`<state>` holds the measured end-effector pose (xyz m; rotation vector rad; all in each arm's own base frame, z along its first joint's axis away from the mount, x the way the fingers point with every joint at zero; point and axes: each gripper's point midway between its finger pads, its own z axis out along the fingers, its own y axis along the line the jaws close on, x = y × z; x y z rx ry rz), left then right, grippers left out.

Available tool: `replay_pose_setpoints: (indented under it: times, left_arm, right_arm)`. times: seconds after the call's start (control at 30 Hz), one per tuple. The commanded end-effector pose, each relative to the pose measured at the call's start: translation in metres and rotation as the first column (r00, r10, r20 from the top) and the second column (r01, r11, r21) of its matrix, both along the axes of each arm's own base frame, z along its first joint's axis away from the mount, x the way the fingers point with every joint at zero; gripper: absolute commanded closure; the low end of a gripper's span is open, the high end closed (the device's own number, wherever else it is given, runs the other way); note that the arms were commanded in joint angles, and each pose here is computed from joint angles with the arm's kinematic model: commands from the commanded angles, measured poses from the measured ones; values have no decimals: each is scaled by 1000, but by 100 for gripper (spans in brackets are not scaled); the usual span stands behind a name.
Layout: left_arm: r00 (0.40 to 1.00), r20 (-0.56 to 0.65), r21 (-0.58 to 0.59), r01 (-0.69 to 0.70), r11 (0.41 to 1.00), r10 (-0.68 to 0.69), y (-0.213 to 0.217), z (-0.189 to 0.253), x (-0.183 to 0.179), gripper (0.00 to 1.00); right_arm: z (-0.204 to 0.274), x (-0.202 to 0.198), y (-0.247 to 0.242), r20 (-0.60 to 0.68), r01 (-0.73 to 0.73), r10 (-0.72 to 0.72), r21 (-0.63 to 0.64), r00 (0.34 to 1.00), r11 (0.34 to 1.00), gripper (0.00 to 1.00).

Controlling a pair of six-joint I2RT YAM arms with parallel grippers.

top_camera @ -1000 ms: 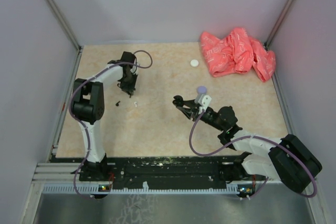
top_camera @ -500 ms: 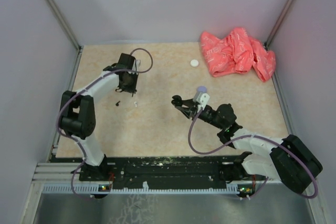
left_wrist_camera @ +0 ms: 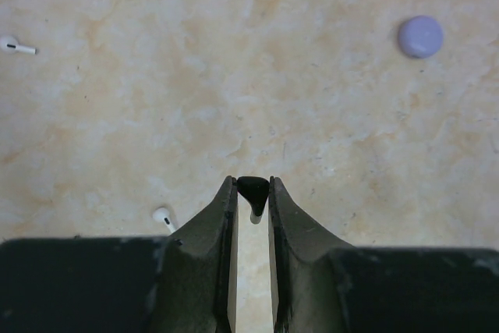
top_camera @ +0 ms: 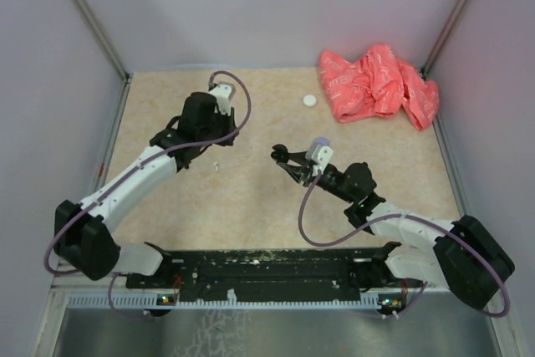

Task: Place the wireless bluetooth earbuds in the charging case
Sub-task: Pick up the earbud from the center of the board, then place the earbud in the charging case.

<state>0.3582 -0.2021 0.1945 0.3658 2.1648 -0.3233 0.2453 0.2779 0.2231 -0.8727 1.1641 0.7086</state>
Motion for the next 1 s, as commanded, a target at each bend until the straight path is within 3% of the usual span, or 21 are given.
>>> replay_pose_setpoints:
  times: [0.0, 0.33, 0.97]
  left_arm:
    - [988, 156, -157, 37, 987, -13, -19, 47, -8, 86]
    - [947, 307, -378, 213, 901, -96, -58, 100, -49, 86]
    - [891, 426, -549, 391, 739, -155, -104, 146, -96, 87]
  right_arm:
    - [47, 8, 0, 128, 46, -58, 95, 990, 994, 100]
    - [68, 13, 0, 196, 65, -107, 211, 975, 975, 100]
    - [80, 14, -5, 227, 73, -139, 279, 964, 958, 100]
